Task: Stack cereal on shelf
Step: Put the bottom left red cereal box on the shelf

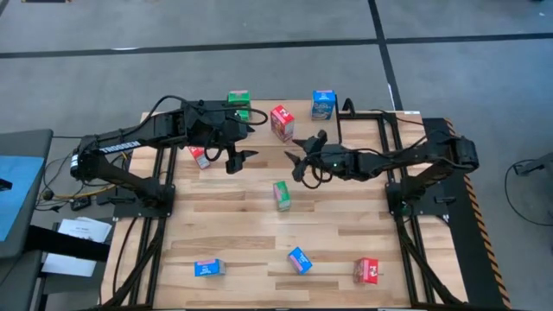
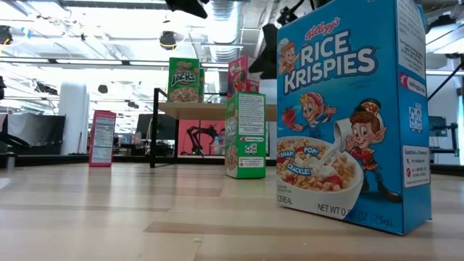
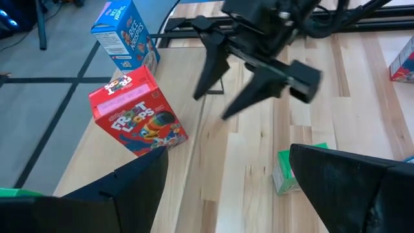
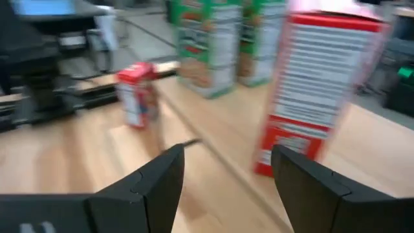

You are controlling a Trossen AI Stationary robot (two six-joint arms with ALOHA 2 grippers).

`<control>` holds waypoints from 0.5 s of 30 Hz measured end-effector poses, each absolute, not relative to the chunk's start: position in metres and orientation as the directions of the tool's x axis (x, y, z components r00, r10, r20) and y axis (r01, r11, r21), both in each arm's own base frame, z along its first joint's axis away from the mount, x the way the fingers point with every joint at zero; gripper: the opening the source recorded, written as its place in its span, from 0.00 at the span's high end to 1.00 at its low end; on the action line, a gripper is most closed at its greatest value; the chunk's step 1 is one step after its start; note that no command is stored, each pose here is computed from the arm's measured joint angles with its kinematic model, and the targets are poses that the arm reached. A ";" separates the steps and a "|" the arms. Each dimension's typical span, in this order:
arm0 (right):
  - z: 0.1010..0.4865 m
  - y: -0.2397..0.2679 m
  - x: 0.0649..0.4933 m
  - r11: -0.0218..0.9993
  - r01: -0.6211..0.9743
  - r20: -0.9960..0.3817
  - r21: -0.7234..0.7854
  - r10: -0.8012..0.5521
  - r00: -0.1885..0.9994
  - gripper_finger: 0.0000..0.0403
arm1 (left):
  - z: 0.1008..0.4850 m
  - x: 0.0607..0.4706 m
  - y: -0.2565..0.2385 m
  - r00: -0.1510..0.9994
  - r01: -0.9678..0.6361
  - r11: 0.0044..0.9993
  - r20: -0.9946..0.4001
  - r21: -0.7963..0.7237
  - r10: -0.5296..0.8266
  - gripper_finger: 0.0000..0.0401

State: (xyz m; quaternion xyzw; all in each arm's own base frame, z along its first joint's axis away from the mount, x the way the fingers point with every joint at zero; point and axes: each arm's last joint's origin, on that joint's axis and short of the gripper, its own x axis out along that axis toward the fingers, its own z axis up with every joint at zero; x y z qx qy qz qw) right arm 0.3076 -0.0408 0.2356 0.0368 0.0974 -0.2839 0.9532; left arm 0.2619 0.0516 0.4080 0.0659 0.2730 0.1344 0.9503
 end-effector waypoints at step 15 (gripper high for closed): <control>0.200 -0.046 0.337 0.866 0.499 -0.148 0.002 -0.494 0.857 0.36 | 0.408 0.262 0.052 0.815 -0.219 0.955 -0.501 0.199 0.291 0.22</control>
